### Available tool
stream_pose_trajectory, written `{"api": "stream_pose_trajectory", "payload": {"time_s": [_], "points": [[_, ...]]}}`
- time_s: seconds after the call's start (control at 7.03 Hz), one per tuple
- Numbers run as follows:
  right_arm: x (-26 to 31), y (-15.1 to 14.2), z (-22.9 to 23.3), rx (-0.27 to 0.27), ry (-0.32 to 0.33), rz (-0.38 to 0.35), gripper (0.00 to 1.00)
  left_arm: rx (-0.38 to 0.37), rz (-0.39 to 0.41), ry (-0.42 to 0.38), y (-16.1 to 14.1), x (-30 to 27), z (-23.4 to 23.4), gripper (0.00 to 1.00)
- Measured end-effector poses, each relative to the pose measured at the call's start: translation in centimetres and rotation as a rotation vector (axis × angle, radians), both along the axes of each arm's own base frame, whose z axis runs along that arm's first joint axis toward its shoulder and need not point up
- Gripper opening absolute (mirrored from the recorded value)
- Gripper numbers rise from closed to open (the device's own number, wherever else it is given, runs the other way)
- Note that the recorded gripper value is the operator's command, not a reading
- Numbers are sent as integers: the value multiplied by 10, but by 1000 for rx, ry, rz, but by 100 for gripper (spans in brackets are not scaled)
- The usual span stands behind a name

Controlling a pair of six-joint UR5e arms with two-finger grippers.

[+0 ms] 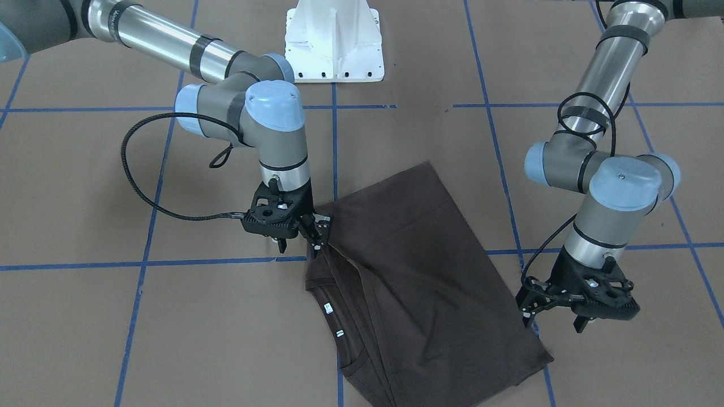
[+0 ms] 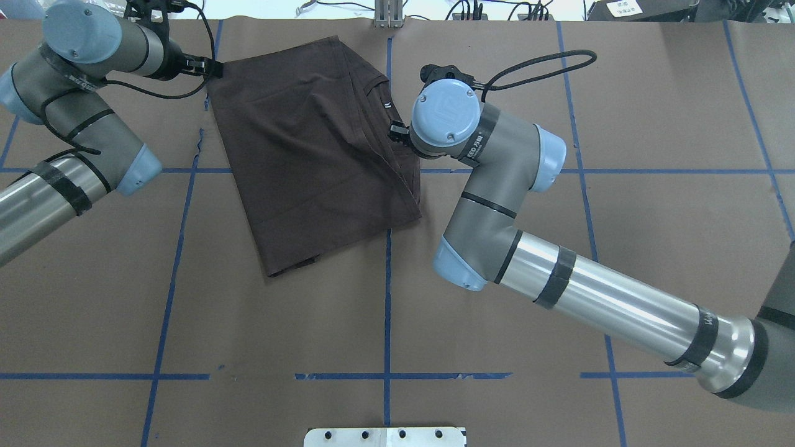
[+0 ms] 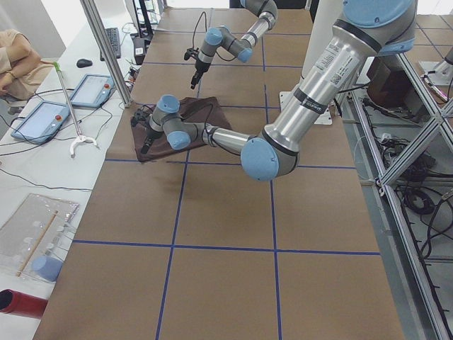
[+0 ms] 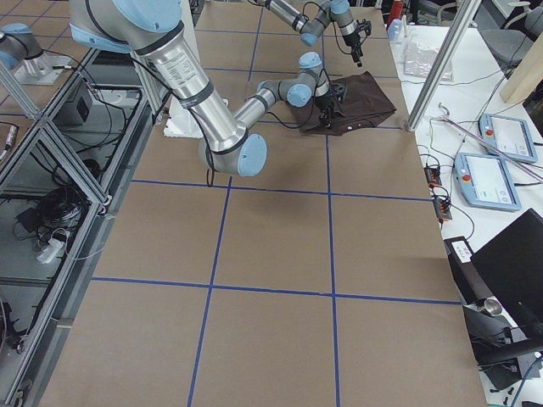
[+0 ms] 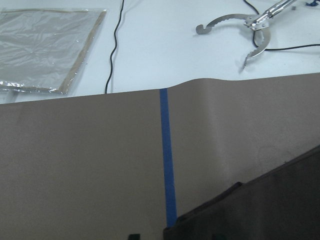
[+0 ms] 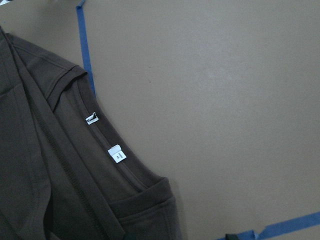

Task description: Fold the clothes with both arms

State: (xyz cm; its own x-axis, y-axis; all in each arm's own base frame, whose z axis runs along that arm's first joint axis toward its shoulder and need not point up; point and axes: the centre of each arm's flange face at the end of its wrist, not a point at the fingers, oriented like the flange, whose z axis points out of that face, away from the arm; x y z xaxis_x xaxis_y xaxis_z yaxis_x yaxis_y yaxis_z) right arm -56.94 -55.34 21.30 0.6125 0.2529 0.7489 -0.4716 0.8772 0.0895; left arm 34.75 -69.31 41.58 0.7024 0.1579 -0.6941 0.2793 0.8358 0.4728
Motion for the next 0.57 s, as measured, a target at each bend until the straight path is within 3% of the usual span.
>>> {"api": "stream_pose_trajectory", "payload": {"time_s": [0.57], "points": [[-42, 3, 9, -5, 70, -13, 56, 2, 21, 6, 11, 10, 1, 100]]}}
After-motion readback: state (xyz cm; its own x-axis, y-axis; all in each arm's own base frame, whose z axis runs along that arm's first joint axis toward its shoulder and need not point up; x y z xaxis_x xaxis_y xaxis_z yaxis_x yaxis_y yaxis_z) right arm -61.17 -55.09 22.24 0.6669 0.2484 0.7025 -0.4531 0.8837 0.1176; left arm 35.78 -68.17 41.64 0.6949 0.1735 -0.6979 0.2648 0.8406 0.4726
